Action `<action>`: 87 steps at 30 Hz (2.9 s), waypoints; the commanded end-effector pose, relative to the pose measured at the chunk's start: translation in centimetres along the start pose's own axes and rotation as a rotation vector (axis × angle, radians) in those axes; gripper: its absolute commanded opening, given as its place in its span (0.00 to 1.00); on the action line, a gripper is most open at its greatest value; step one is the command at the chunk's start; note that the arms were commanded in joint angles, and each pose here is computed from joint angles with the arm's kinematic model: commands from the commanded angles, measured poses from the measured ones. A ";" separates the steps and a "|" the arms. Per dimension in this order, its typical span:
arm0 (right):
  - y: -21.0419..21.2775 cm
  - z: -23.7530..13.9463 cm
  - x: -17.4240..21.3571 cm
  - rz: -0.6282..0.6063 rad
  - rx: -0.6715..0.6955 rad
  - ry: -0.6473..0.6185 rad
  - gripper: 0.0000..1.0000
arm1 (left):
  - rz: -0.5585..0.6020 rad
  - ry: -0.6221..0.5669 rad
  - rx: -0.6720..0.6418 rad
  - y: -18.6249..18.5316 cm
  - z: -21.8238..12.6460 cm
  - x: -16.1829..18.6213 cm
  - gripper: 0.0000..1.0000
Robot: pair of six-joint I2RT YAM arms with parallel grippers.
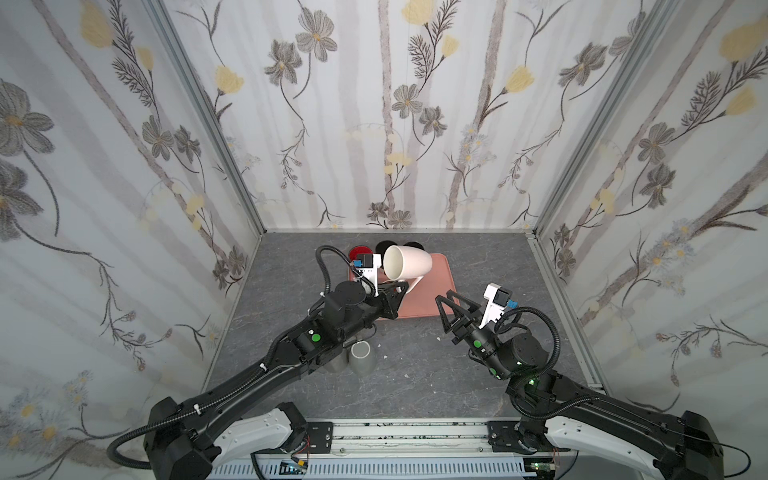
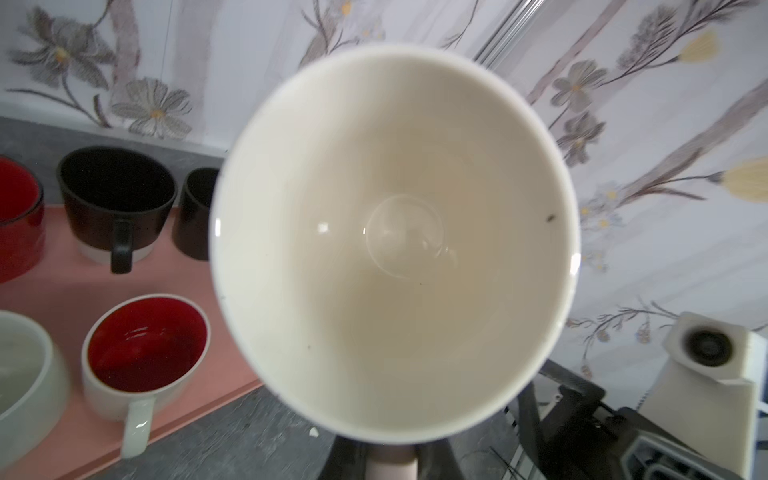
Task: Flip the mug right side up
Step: 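Close the left gripper on the pale pink mug's handle while the right gripper releases, then set the pale pink mug upright on the tray with left gripper while right withdraws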
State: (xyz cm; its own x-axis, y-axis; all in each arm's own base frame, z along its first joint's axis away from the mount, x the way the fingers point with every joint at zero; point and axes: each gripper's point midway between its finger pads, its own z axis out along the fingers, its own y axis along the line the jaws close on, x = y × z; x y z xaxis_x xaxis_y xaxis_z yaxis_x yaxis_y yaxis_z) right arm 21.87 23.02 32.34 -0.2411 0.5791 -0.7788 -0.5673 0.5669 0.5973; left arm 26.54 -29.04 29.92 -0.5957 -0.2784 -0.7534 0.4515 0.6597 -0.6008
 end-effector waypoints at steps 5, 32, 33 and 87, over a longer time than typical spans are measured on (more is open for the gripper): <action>-5.6 -2.2 1.7 -0.095 0.254 0.084 0.61 | 0.109 0.191 -0.207 2.6 2.9 2.7 0.00; -8.7 -6.7 1.4 -0.100 0.310 0.058 0.64 | 0.349 0.552 -0.521 7.8 12.3 8.8 0.00; -8.8 -6.9 1.3 -0.100 0.312 0.055 0.64 | 0.353 0.559 -0.527 8.0 12.3 8.9 0.00; -9.5 -8.0 1.0 -0.081 0.321 0.025 0.76 | 0.295 0.461 -0.512 7.4 11.9 7.1 0.46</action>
State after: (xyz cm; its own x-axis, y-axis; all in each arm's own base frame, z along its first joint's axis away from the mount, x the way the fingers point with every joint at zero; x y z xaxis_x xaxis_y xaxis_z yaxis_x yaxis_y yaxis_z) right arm 20.67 13.45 23.87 -0.2356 0.4926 -0.8378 -0.3052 0.7809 0.5450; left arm 32.93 -33.95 13.63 -0.8031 0.2897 -0.5206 0.3644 0.9302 -0.0445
